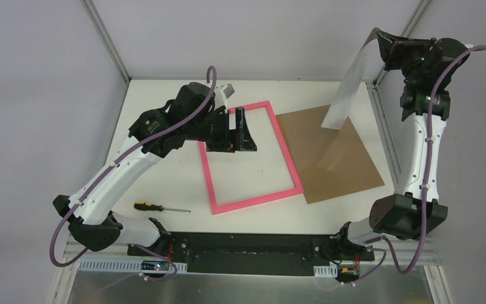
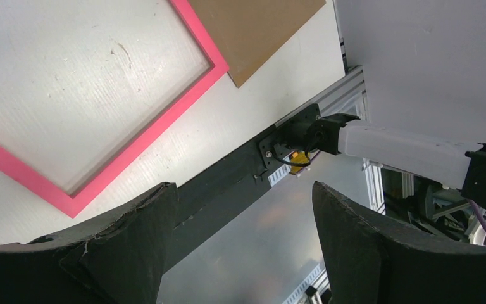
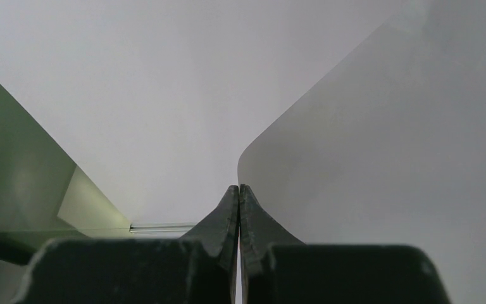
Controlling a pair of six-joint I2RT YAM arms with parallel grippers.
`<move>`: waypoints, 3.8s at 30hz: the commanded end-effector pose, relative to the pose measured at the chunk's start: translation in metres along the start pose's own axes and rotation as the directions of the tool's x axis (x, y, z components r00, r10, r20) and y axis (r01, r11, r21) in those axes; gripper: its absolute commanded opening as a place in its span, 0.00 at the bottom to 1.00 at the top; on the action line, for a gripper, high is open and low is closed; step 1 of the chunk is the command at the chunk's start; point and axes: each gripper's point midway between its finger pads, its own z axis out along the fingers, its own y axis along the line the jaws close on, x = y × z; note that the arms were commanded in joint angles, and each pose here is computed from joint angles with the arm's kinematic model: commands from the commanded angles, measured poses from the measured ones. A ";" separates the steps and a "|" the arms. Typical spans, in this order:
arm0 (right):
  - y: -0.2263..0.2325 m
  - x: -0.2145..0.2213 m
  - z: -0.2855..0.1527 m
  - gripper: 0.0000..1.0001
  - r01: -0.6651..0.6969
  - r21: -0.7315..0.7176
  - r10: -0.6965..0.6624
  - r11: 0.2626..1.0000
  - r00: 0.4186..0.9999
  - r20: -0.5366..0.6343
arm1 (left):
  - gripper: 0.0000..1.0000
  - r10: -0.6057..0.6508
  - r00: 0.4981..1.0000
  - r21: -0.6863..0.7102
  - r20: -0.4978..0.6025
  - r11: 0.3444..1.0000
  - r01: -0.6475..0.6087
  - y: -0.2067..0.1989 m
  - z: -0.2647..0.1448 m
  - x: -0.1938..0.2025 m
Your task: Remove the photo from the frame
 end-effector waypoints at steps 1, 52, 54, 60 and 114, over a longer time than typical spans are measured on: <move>0.067 0.018 0.000 0.00 -0.045 -0.189 0.043 0.981 0.999 -0.016 | 0.80 0.027 0.999 0.008 0.044 1.000 -0.028 -0.004 -0.009 -0.013; -0.361 -0.110 -0.143 0.00 0.089 0.623 -0.125 0.777 0.992 0.014 | 0.80 -0.043 0.999 0.021 -0.034 0.999 0.043 0.010 -0.001 -0.003; -0.364 -0.112 -0.144 0.00 0.082 0.628 -0.124 0.774 0.992 0.024 | 0.80 -0.044 0.998 0.026 -0.036 0.999 0.045 0.009 -0.002 -0.003; -0.363 -0.118 -0.144 0.00 0.076 0.623 -0.130 0.779 0.991 0.042 | 0.80 -0.049 0.998 0.026 -0.034 0.998 0.049 0.011 -0.004 -0.003; -0.316 -0.098 -0.204 0.67 0.210 0.907 -0.462 0.365 0.887 -0.019 | 0.81 -0.050 0.997 0.022 -0.052 0.998 0.051 0.023 -0.016 0.014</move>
